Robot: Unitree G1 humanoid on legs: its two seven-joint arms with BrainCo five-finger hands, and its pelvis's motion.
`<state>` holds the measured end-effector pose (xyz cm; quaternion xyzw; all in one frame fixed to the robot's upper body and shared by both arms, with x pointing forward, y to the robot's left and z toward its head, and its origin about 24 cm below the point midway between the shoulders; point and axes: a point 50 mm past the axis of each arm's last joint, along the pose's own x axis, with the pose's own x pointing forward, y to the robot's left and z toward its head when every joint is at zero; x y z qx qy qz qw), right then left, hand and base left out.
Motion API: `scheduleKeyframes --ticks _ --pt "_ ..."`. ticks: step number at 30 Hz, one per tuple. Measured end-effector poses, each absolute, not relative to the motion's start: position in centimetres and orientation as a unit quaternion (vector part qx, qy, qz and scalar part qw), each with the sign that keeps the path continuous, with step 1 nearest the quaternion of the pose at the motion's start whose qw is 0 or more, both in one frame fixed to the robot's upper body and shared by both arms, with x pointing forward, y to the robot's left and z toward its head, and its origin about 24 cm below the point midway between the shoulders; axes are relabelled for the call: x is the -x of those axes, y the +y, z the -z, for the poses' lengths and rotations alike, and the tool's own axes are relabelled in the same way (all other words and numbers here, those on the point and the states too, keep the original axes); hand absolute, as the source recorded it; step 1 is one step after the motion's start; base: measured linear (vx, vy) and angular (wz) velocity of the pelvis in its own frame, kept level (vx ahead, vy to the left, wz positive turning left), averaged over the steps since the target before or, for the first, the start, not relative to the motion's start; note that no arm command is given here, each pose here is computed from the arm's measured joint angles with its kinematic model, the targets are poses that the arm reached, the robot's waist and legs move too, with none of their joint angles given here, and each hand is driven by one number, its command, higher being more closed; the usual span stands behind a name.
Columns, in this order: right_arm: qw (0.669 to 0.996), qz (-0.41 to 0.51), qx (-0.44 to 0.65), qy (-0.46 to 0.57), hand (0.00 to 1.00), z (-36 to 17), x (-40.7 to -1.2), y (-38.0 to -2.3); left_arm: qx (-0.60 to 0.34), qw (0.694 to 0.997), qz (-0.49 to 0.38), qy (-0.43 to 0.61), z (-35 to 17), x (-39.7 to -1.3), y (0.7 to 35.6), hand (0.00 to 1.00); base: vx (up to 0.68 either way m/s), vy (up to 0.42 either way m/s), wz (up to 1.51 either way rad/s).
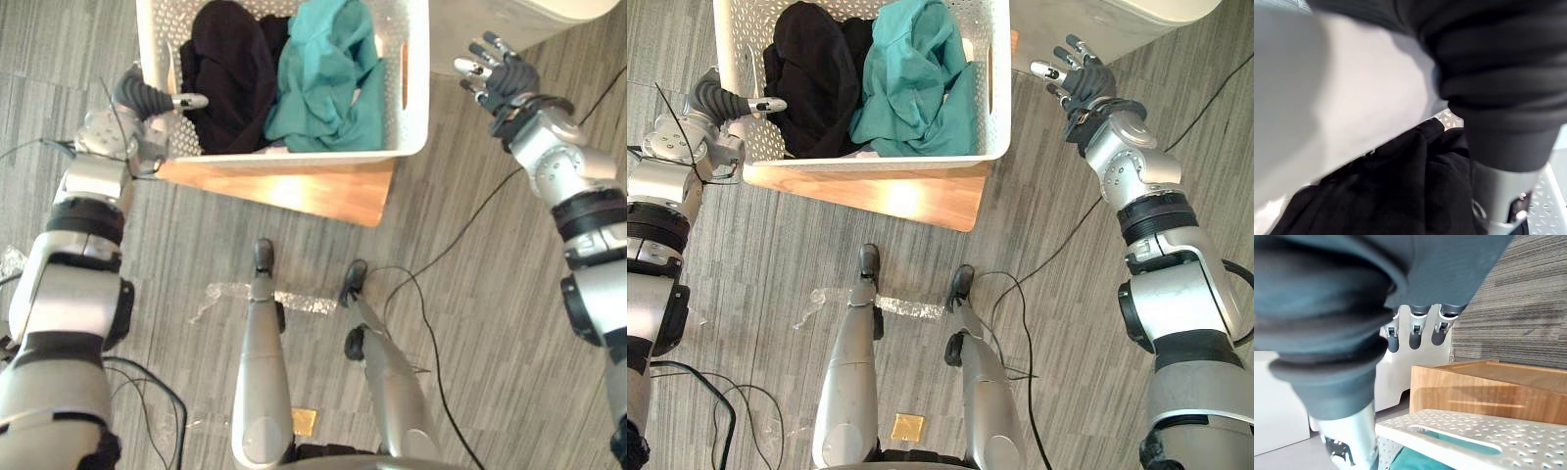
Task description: Pick up the laundry basket with both hands and put the clothes into the washing machine.
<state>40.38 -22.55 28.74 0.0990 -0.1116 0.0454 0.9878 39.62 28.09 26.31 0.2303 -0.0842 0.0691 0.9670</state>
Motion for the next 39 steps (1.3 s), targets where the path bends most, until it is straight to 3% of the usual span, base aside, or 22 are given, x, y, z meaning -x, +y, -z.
scheduleKeyframes --ticks 7,13,16,27,28,39 --pt "0.984 -0.055 -0.106 -0.131 0.0 -30.1 -40.3 -22.0 -0.225 0.966 -0.046 -0.12 -27.9 -39.6 27.0 0.0 0.0 -0.009 -0.03" --pt "0.984 -0.089 -0.092 -0.119 0.0 -29.5 -40.8 -19.4 -0.235 0.962 -0.029 -0.138 -29.3 -39.8 25.7 0.0 0.0 0.0 0.0" --pt "0.987 -0.104 -0.07 -0.095 0.0 -28.3 -41.3 -17.9 -0.237 0.96 -0.026 -0.145 -29.8 -39.8 25.5 0.0 0.03 -0.02 0.04" --pt "0.991 -0.08 0.084 -0.063 0.0 -28.1 -42.4 -17.5 -0.216 0.965 -0.024 -0.145 -30.1 -40.3 24.6 0.0 0.05 -0.026 0.03" --pt "0.991 -0.074 0.091 -0.06 1.0 -28.2 -42.5 -17.6 -0.212 0.966 -0.026 -0.146 -30.2 -40.4 24.4 1.0 0.04 -0.021 0.09" --pt "0.989 -0.026 0.131 -0.065 1.0 -28.2 -42.6 -18.6 -0.206 0.964 -0.063 -0.157 -30.4 -40.6 23.9 1.0 0.06 -0.017 0.07"
